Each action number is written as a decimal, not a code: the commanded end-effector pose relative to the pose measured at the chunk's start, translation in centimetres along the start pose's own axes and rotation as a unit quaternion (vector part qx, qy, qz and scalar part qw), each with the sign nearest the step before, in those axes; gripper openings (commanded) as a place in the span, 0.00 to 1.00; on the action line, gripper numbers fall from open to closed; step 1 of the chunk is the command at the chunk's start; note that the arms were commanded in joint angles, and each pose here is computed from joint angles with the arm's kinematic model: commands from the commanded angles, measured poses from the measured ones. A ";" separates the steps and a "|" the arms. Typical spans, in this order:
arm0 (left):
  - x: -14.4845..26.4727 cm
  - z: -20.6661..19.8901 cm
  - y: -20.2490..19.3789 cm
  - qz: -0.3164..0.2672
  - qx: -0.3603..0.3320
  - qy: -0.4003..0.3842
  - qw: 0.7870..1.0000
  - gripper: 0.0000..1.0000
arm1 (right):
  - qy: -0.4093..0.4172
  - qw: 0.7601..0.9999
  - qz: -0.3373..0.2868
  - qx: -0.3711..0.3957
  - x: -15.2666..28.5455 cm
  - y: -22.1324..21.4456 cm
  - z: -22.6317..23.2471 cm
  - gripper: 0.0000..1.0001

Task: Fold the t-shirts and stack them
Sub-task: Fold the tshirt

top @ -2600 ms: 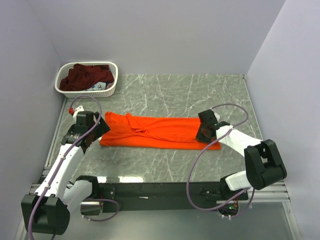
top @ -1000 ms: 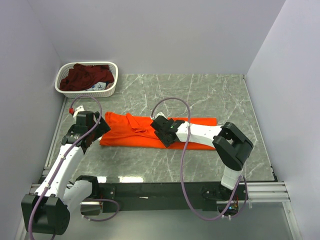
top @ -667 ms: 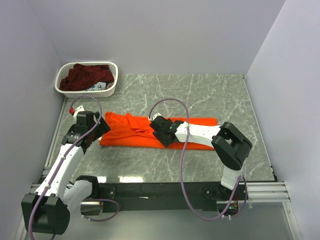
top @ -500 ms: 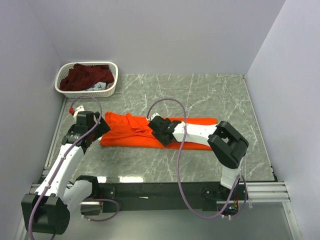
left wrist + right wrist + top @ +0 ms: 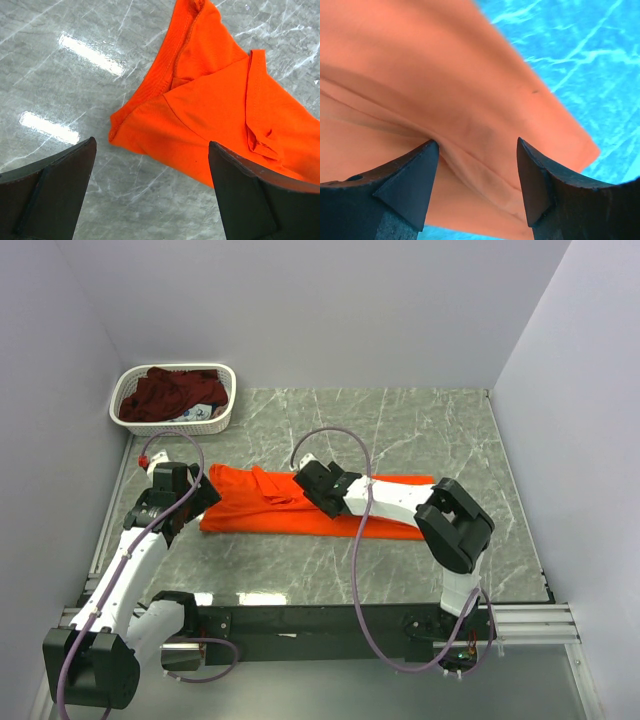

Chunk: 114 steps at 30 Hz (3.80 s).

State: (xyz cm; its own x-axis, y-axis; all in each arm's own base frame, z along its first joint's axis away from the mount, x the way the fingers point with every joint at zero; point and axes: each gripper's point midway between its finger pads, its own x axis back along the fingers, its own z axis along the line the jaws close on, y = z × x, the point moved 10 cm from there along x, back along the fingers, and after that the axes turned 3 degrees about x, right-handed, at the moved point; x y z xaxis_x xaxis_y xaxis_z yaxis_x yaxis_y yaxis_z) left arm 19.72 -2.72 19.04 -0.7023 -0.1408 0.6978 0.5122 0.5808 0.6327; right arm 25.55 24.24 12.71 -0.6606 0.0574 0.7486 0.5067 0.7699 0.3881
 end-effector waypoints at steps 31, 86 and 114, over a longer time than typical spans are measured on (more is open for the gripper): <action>0.2 -0.3 0.2 -0.009 -0.007 -0.022 1.000 1.00 | -0.002 0.825 0.076 -0.560 4.4 -12.5 -8.8 0.73; 0.2 -0.2 0.1 -0.009 -0.009 -0.021 1.000 0.99 | -0.023 0.616 0.002 -0.787 -1.3 -13.4 -15.3 0.97; -3.3 1.8 -3.3 0.109 0.124 0.089 0.982 0.92 | 0.010 0.638 0.091 -0.765 3.8 -22.4 -12.0 0.79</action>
State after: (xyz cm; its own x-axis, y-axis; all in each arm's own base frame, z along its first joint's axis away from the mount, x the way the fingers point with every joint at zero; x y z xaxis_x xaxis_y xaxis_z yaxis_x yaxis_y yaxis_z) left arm 19.87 -2.80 15.05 -0.5158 -0.1465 0.8441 0.5349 0.7145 0.4509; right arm 19.38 -0.43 13.54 -0.5107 0.0928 0.8548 0.5148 -0.7633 0.3904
